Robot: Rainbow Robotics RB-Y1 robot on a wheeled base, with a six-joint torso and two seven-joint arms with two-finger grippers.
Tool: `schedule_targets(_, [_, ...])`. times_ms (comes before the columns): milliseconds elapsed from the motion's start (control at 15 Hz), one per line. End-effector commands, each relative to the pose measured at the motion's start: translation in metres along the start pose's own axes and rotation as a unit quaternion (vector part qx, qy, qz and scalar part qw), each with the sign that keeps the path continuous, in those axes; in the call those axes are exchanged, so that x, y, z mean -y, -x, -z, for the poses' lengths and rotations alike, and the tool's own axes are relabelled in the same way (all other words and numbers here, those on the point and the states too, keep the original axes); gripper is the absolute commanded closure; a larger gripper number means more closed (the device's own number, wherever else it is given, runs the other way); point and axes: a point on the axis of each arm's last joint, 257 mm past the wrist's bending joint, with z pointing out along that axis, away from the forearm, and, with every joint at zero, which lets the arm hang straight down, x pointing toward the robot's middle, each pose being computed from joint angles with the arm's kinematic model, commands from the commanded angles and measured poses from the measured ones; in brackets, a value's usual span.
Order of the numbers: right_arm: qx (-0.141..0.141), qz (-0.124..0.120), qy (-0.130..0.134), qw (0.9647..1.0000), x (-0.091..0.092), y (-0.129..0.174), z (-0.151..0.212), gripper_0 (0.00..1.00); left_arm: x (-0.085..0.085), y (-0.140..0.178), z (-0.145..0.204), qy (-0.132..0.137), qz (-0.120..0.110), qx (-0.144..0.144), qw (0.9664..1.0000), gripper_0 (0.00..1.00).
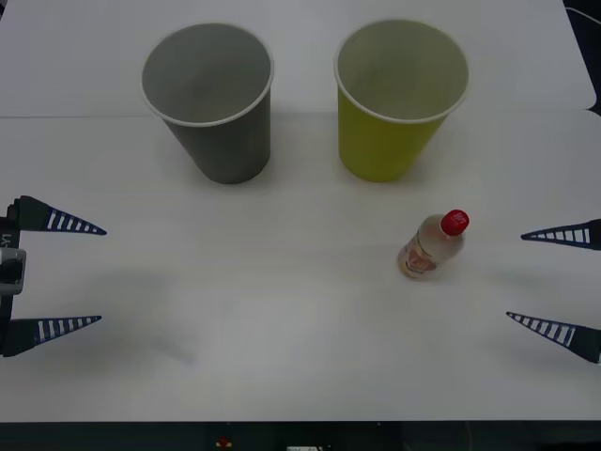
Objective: Put the can into the green bin and the plastic bottle into the gray bin
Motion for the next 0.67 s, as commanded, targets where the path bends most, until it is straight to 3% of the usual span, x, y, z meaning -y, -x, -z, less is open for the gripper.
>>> schedule_targets(67, [0.011,0.006,-0.014,0.9998,0.003,-0.011,-0.009,0.0,0.0,0.0,0.0,0.0,0.0,0.0,1.0,0.0])
schedule_targets(400, [0.039,-0.024,-0.007,0.9989,-0.001,-0.023,-0.032,0.0,0.0,0.0,0.0,0.0,0.0,0.0,1.0,0.0])
schedule_targets(667, [0.083,-0.061,0.005,0.9947,-0.002,-0.028,-0.046,0.0,0.0,0.0,0.0,0.0,0.0,0.0,1.0,0.0])
